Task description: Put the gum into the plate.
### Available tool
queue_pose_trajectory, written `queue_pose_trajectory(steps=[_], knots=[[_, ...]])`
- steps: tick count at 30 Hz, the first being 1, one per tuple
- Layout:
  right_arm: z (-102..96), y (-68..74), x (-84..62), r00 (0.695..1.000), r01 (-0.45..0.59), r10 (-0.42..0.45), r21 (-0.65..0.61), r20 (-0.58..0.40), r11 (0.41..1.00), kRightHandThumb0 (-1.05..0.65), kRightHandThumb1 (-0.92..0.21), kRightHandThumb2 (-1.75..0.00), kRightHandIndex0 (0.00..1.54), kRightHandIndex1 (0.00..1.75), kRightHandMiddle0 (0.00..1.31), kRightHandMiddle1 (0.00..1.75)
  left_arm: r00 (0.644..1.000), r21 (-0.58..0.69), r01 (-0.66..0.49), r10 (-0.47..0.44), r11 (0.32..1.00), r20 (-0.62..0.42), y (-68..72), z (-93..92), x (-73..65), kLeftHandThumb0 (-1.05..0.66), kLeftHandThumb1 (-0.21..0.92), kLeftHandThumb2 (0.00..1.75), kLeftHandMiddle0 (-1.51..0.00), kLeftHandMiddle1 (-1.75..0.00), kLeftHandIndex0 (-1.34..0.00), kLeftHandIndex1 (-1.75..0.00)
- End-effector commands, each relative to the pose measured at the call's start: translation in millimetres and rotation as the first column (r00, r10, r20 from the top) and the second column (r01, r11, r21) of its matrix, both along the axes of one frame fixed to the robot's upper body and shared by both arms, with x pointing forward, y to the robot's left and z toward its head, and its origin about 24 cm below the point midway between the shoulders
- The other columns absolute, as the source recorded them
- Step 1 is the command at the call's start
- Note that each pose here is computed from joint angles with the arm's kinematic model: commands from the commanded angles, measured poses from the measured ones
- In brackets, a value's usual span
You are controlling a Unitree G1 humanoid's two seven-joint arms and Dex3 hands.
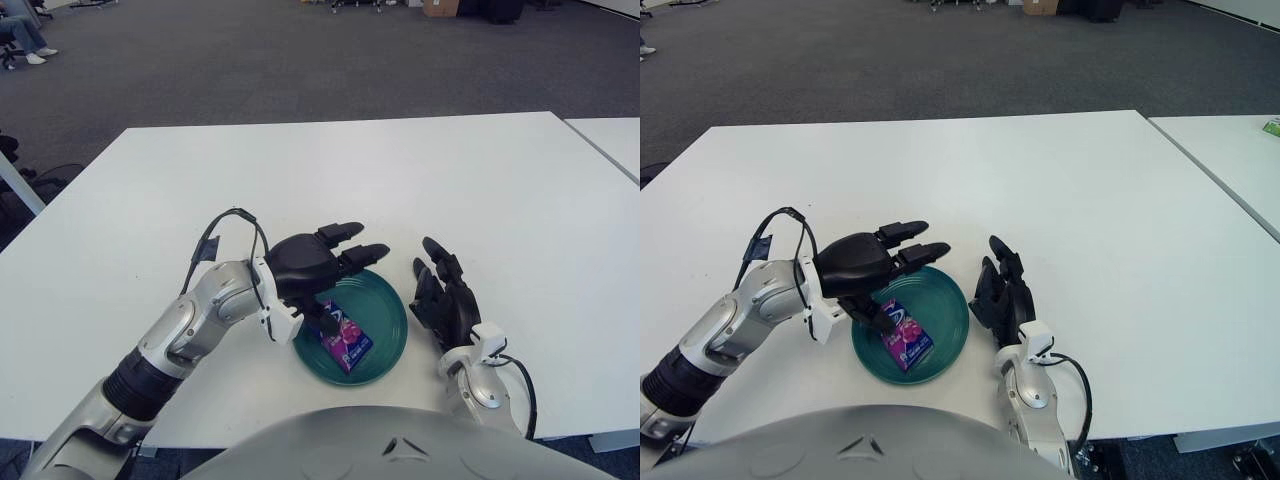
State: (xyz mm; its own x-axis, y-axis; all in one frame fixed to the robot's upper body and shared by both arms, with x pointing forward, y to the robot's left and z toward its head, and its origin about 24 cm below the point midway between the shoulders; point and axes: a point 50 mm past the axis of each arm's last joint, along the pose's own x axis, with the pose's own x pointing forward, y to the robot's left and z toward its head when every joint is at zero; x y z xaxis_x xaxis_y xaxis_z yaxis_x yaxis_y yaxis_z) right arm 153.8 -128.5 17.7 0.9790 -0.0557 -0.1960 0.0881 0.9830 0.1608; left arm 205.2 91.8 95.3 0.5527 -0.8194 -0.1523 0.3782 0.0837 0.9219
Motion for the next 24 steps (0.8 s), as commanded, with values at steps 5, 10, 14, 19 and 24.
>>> queue_pose_trajectory(steps=[5, 10, 14, 19, 24], knots=[[-12.0, -0.3, -13.3, 0.996, 0.000, -0.001, -0.009, -0.090, 1.000, -0.74, -0.92, -1.00, 0.19, 0.00, 0.00, 0.43, 0.981, -0.176, -0.192, 0.186, 0.965, -0.051, 26.9, 14.6, 1.4, -1.05, 0.92, 0.35, 0.00, 0.00, 0.00, 0.00], [-11.3, 1.2, -13.5, 0.996, -0.003, 0.004, 0.014, -0.086, 1.000, -0.74, -0.92, -1.00, 0.18, 0.00, 0.00, 0.42, 0.902, -0.364, -0.415, 0.323, 0.834, -0.287, 41.6, -4.5, -5.5, -1.05, 0.92, 0.36, 0.00, 0.00, 0.00, 0.00], [-11.8, 1.8, -14.0, 0.996, -0.003, 0.006, 0.028, -0.089, 1.000, -0.74, -0.92, -0.99, 0.17, 0.00, 0.00, 0.42, 0.776, -0.523, -0.595, 0.267, 0.610, -0.571, 44.2, -29.6, -10.3, -1.05, 0.92, 0.53, 0.00, 0.00, 0.00, 0.00], [-12.5, 1.2, -14.7, 0.996, -0.013, 0.016, 0.031, -0.090, 0.999, -0.73, -0.92, -1.00, 0.16, 0.00, 0.00, 0.41, 0.638, -0.572, -0.749, 0.131, 0.333, -0.759, 39.7, -49.8, -26.0, -1.05, 0.92, 0.79, 0.00, 0.00, 0.00, 0.00], [-12.1, -0.1, -14.5, 0.996, -0.038, 0.038, 0.011, -0.085, 0.999, -0.72, -0.92, -1.02, 0.16, 0.00, 0.00, 0.40, 0.553, -0.520, -0.823, 0.118, 0.230, -0.825, 37.3, -58.7, -42.7, -1.05, 0.92, 0.93, 0.00, 0.00, 0.00, 0.00]])
